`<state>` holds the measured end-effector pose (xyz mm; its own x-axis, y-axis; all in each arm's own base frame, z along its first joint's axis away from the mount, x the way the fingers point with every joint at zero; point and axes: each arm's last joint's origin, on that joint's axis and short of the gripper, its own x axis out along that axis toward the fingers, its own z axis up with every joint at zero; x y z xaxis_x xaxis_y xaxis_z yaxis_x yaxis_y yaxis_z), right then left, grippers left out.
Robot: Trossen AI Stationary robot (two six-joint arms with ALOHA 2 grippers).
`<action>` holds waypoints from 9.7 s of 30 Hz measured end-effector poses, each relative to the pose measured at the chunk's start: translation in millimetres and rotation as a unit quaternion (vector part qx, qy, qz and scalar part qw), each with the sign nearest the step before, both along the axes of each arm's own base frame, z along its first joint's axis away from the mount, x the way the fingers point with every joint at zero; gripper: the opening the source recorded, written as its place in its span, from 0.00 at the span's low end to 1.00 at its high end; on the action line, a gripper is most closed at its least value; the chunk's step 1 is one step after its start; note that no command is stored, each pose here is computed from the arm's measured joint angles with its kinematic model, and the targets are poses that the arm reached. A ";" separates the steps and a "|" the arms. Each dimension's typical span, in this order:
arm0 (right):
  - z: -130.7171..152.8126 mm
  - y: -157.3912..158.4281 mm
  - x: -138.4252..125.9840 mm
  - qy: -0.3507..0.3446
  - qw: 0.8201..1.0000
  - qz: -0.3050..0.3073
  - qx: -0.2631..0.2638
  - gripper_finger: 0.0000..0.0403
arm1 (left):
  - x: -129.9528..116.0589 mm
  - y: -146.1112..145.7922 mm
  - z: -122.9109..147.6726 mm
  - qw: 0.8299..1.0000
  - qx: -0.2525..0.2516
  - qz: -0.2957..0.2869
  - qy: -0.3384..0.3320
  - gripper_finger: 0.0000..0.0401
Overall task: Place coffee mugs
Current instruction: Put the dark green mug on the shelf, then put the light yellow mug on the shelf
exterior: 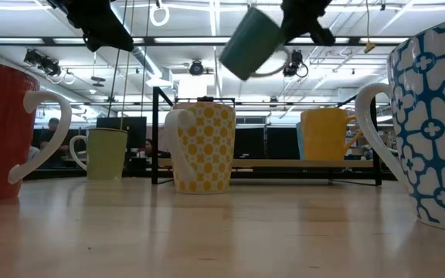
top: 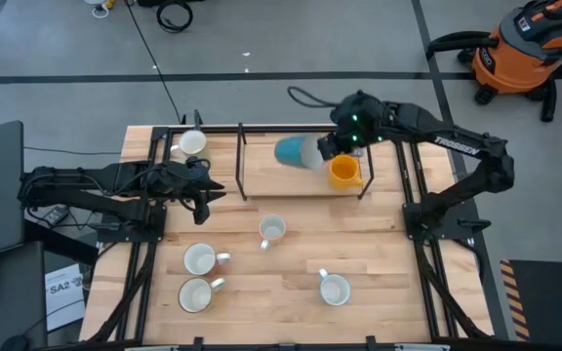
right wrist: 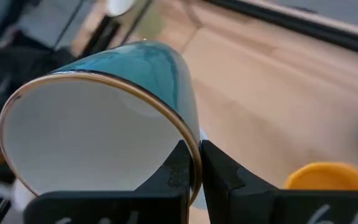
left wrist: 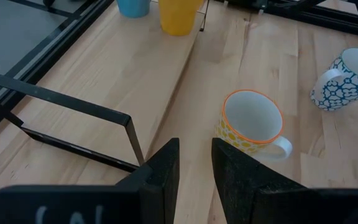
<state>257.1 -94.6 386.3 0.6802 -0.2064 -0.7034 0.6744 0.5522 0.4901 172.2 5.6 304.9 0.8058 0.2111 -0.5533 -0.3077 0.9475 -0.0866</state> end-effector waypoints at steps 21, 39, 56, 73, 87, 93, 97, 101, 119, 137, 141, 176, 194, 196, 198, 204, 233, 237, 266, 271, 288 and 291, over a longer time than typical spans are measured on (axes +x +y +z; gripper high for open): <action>-67.7 -81.3 17.1 0.134 0.989 -0.037 0.042 0.07 | 0.1 0.0 0.0 1.000 0.001 0.000 0.000 0.25; -79.6 -98.3 2.8 0.182 0.976 -0.085 0.079 0.07 | 0.8 -0.1 1.0 1.000 0.001 -0.001 -0.006 0.25; -80.8 -97.7 -0.7 0.197 0.972 -0.091 0.088 0.09 | 0.8 0.0 1.1 1.000 0.001 0.000 -0.007 0.25; -80.3 -99.2 0.9 0.183 0.973 -0.110 0.092 0.09 | 0.8 0.0 1.1 1.000 0.001 0.000 -0.007 0.25; -92.5 -103.5 -0.9 0.186 0.971 -0.121 0.087 0.09 | 0.9 0.0 1.1 1.000 0.004 -0.003 -0.006 0.25; -92.5 -103.7 -1.0 0.189 0.971 -0.124 0.082 0.09 | 0.8 0.0 1.1 1.000 0.004 -0.003 -0.006 0.25; -93.8 -104.6 -0.8 0.191 0.970 -0.130 0.073 0.09 | 0.8 0.0 1.1 1.000 0.004 -0.003 -0.006 0.25; -103.4 -103.7 -1.0 0.194 0.970 -0.126 0.079 0.09 | 0.9 0.0 1.1 1.000 0.004 -0.003 -0.006 0.25; -105.7 -103.8 -0.9 0.186 0.971 -0.121 0.085 0.10 | 0.9 0.0 1.1 1.000 0.004 -0.003 -0.006 0.25; -106.3 -104.1 -0.5 0.189 0.973 -0.109 0.077 0.12 | 0.8 0.0 1.1 1.000 0.004 -0.003 -0.006 0.25; -106.6 -104.3 -0.2 0.188 0.973 -0.109 0.076 0.13 | 0.9 0.0 1.1 1.000 0.004 -0.003 -0.006 0.25; -104.7 -107.9 3.4 0.166 0.979 -0.101 0.058 0.19 | 0.9 0.0 1.1 1.000 0.004 -0.003 -0.006 0.25; -104.6 -108.0 3.3 0.166 0.979 -0.101 0.058 0.33 | 0.8 0.0 1.1 1.000 0.004 -0.003 -0.006 0.25; -104.5 -108.1 3.4 0.166 0.979 -0.101 0.058 0.35 | 0.8 0.0 1.1 1.000 0.004 -0.003 -0.006 0.25; -104.5 -108.0 3.4 0.166 0.979 -0.101 0.058 0.35 | 0.8 -0.1 1.1 1.000 0.004 -0.003 -0.006 0.25; -104.4 -107.8 3.4 0.165 0.979 -0.100 0.060 0.35 | 0.8 0.0 1.1 1.000 0.004 -0.003 -0.006 0.25; -103.6 -117.2 -4.6 0.146 0.980 -0.101 0.087 0.35 | 0.8 -0.1 1.1 1.000 0.004 -0.003 -0.006 0.25; -102.9 -118.9 -6.4 0.144 0.980 -0.104 0.088 0.35 | 0.9 0.0 1.1 1.000 0.004 -0.002 -0.006 0.25; -7.6 -30.6 -32.0 -0.023 1.000 -0.003 -0.015 0.35 | 0.9 -0.1 1.1 1.000 -0.007 0.004 -0.009 0.25; -11.7 -10.6 -16.9 -0.010 0.998 0.057 -0.028 0.35 | 1.1 -2.6 0.9 0.993 -0.109 0.022 -0.025 0.25; -22.5 36.2 10.0 0.036 0.969 0.211 -0.127 0.35 | -22.6 -81.2 -6.2 0.808 -0.566 0.072 0.148 0.22; -22.6 41.3 11.0 0.046 0.962 0.220 -0.153 0.35 | -28.9 -95.2 -7.7 0.776 -0.596 0.094 0.185 0.22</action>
